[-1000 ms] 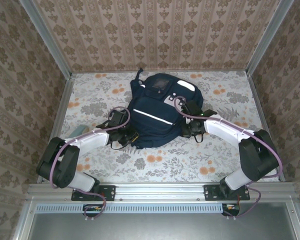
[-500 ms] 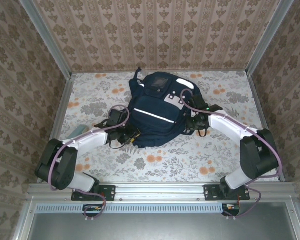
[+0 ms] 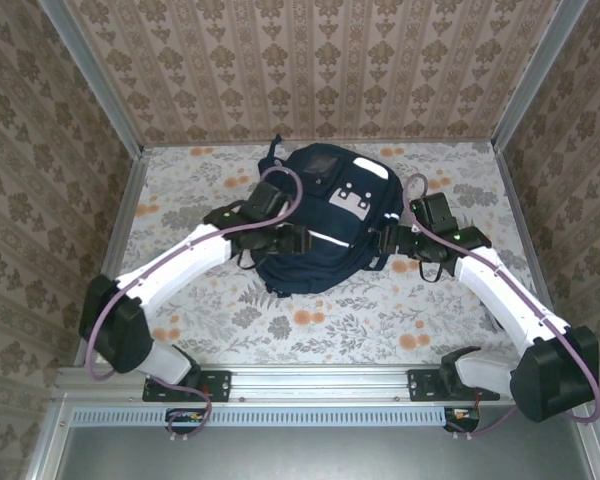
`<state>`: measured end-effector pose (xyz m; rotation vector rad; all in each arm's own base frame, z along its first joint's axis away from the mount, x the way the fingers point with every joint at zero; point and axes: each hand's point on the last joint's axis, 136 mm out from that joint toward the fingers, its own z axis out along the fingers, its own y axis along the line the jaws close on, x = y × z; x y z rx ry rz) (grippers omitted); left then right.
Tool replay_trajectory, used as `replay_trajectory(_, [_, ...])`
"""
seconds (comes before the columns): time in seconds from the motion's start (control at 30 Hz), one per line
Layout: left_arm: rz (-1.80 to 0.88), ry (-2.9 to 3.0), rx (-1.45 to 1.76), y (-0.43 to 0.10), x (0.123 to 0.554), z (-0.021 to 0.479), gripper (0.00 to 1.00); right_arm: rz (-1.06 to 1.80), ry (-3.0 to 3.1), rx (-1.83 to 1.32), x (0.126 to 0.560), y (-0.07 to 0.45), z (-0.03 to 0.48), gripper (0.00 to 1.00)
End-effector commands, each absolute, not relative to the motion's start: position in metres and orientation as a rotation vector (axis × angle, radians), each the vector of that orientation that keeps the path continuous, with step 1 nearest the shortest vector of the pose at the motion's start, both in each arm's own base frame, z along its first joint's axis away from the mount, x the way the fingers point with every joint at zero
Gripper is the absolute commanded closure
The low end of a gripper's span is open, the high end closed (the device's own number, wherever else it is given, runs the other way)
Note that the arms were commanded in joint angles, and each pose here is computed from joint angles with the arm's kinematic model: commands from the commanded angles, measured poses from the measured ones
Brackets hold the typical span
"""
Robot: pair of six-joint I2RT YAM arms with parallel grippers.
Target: Pack books, pencil case, and school supplies into a backpack
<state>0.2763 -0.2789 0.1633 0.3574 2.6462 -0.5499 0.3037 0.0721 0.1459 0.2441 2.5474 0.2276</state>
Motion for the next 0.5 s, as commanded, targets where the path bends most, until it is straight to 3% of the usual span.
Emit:
replay_trajectory(0.0, [-0.304, 2.571, 0.779, -0.29, 0.275, 0.153, 0.21, 0.245, 2.546, 0.348, 0.295, 0.06, 0.143, 0.09])
replay_trajectory(0.2, [-0.149, 2.511, 1.05, -0.331, 0.28, 0.14, 0.18, 0.291, 2.527, 0.482, 0.289, 0.042, 0.136, 0.04])
replay_trajectory(0.47, [0.014, 2.484, 1.186, -0.362, 0.291, 0.121, 0.28, 0.379, 2.522, 0.544, 0.288, 0.039, 0.131, 0.04])
